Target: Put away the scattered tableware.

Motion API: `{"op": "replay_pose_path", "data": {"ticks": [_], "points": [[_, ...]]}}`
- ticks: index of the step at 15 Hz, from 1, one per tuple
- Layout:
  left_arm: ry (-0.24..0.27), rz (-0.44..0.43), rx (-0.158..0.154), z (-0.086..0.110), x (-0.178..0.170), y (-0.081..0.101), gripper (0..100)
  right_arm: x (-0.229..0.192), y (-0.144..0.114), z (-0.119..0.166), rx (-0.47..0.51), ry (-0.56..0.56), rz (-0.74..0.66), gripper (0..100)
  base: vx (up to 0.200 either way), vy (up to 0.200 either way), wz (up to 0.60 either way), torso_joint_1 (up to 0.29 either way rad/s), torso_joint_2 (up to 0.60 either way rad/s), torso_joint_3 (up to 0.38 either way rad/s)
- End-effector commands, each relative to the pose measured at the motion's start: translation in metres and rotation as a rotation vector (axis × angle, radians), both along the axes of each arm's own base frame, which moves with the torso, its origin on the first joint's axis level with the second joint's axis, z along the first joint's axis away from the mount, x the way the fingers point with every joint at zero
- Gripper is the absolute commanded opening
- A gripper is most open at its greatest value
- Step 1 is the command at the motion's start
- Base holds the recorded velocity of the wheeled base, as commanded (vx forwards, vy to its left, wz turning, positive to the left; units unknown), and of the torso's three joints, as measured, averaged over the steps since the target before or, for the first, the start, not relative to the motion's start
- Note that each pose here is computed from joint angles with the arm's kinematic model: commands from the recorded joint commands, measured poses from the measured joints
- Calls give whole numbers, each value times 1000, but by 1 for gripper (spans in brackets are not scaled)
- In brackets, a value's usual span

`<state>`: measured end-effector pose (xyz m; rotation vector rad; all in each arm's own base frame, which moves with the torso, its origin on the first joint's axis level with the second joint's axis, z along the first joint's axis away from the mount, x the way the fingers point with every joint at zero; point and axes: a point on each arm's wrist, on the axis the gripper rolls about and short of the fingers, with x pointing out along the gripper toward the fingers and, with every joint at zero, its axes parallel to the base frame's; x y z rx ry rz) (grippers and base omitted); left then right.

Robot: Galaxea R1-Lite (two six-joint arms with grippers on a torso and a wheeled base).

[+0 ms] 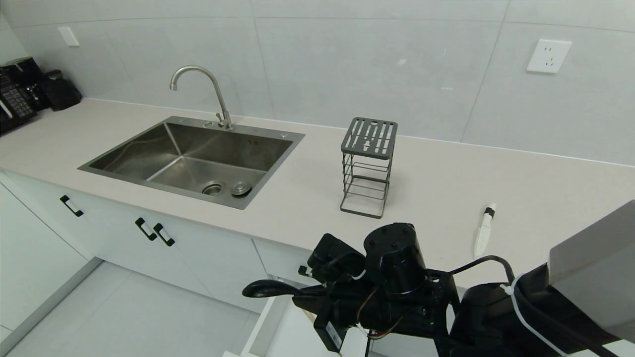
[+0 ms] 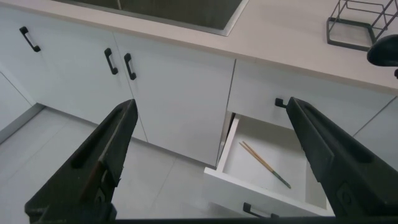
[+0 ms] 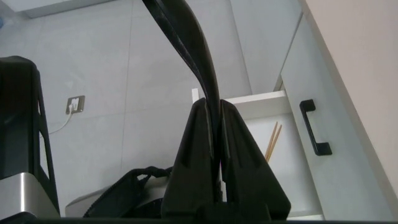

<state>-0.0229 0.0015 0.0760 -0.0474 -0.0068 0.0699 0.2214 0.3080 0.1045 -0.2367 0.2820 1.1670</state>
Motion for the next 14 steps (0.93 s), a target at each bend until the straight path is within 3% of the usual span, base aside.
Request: {"op": "replay_pose_path", "data": {"ticks": [1, 8, 14], "points": [[0, 1, 0, 0, 0, 0, 100, -1, 1, 0, 1, -1, 3, 0, 0, 0, 0, -95, 163, 90], [0, 1, -2, 0, 0, 0, 100, -15, 12, -4, -11, 4, 50, 0, 0, 0, 0, -186, 372, 182], [0, 1, 0, 0, 0, 0, 100, -18, 14, -5, -12, 9, 60, 0, 0, 0, 0, -270, 543, 262]]}}
